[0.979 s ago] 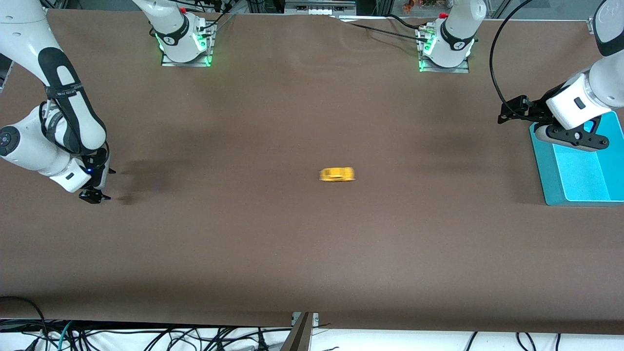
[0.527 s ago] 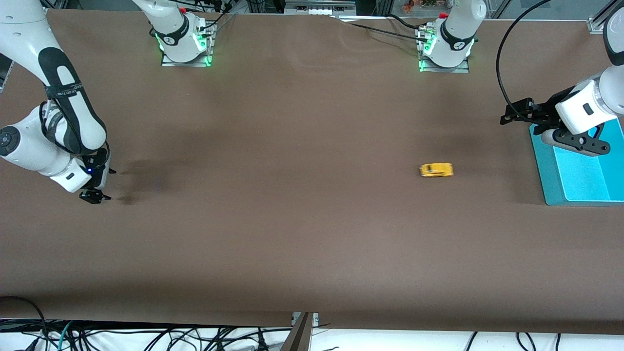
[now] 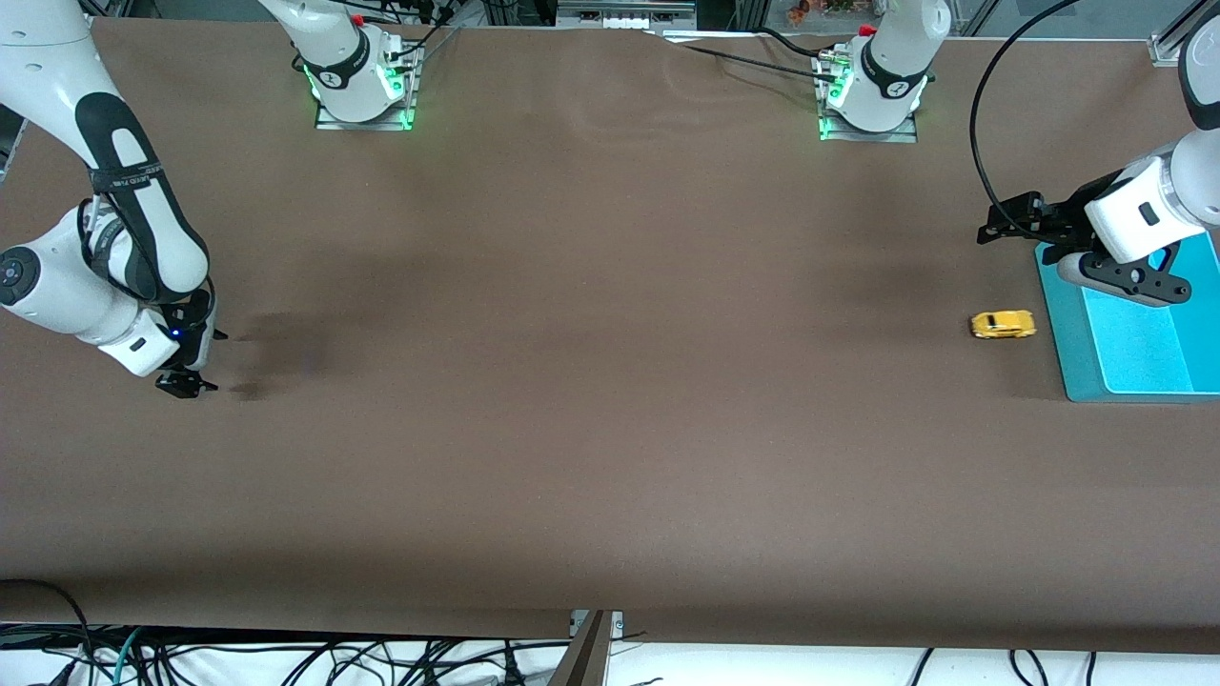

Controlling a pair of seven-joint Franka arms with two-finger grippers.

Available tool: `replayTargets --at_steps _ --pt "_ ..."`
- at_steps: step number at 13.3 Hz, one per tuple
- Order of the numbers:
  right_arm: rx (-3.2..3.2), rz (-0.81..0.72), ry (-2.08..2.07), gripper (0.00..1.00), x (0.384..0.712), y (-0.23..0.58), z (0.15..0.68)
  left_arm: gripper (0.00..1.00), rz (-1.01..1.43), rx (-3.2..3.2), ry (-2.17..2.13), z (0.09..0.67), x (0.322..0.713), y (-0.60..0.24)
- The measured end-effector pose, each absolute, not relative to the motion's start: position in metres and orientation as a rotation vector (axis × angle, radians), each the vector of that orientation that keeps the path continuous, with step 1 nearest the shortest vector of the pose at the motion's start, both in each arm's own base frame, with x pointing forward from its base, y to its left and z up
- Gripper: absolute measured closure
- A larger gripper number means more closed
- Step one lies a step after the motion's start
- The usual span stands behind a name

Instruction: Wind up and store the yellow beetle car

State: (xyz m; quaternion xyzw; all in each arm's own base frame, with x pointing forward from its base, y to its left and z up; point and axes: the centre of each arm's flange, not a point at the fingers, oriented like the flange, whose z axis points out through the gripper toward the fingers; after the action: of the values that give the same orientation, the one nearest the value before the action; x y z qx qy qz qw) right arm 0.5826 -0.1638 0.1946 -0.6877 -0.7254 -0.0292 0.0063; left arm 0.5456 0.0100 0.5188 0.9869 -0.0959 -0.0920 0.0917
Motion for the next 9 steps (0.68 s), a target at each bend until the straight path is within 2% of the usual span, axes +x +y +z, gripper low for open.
replayTargets --at_steps 4,9 --pt "-2.181 -0.127 -2.247 0.00 0.591 -0.165 0.204 0.00 -0.276 2.931 -0.282 0.519 0.545 0.011" --pt "-2.375 -0.239 -2.003 0.00 0.631 -0.155 0.251 0.00 -0.277 2.931 -0.271 0.518 0.545 0.015"
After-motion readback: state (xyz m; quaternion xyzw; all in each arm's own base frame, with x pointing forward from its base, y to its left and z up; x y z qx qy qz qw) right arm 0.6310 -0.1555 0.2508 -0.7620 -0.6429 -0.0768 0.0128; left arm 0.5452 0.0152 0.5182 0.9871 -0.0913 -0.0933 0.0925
